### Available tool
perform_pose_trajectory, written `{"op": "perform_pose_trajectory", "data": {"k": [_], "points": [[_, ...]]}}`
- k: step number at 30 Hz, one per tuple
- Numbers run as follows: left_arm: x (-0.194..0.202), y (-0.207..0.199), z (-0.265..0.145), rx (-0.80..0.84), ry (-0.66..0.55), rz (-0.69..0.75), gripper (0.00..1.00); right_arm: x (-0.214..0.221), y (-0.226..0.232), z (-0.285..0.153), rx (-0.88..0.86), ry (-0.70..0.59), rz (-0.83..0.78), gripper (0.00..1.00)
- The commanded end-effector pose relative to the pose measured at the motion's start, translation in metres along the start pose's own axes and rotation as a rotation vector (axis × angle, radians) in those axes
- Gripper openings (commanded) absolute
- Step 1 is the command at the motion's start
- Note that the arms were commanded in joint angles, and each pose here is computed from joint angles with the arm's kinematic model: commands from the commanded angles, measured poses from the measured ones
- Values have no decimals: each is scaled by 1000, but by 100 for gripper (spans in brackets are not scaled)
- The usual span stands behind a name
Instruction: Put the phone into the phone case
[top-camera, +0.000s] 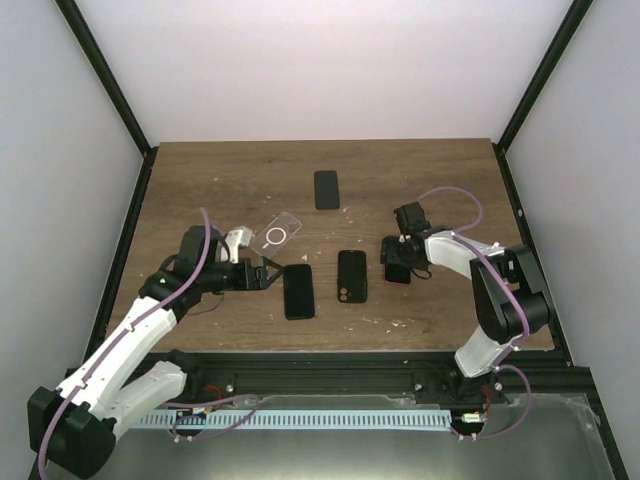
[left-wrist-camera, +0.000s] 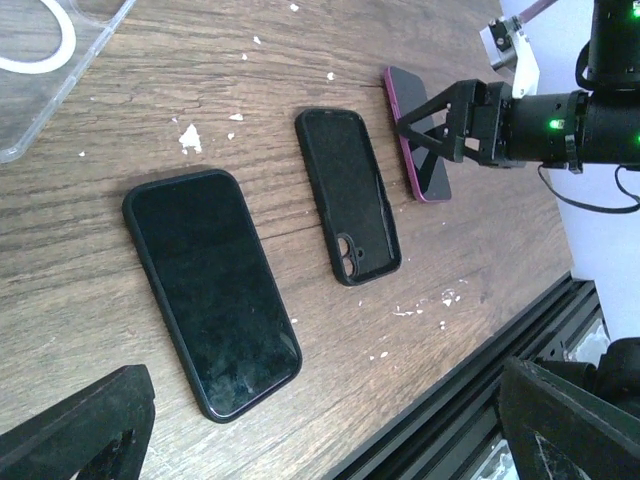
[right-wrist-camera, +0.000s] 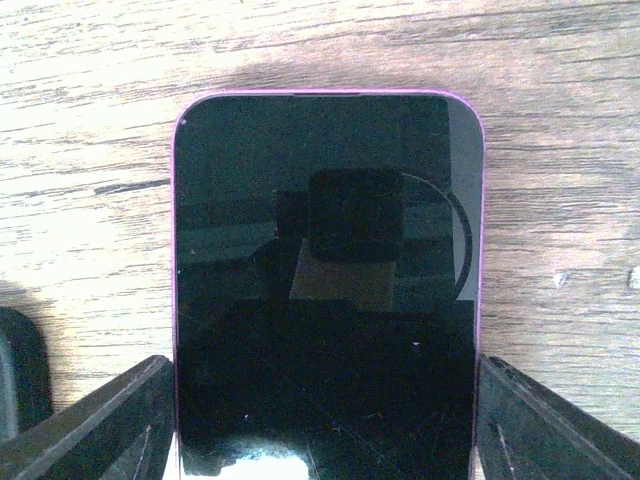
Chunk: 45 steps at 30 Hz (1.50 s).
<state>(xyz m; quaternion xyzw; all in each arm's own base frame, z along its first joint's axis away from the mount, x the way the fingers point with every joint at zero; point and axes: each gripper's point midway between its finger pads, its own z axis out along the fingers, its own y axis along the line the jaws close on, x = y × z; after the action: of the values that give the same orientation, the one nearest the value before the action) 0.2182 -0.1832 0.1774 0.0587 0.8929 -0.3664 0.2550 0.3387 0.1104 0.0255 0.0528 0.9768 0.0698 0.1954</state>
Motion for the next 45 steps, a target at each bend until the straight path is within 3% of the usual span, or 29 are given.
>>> {"op": "perform_pose_trajectory", "data": {"k": [1,12,25,34,45], "points": [[-2,-6,3,43,-1,-19,94,17,1,1,15,34,-24,78],[-5,-4,13,55,8,-57,91,3,36,-39,-88,-58,-8,74],[0,5,11,14,0,-55,91,17,127,-73,-280,-102,-13,70],[4,9,9,-4,-5,-45,93,30,160,-52,-265,-79,-38,70],[4,9,7,-3,-16,-38,93,37,147,-35,-189,-74,-14,69]]}}
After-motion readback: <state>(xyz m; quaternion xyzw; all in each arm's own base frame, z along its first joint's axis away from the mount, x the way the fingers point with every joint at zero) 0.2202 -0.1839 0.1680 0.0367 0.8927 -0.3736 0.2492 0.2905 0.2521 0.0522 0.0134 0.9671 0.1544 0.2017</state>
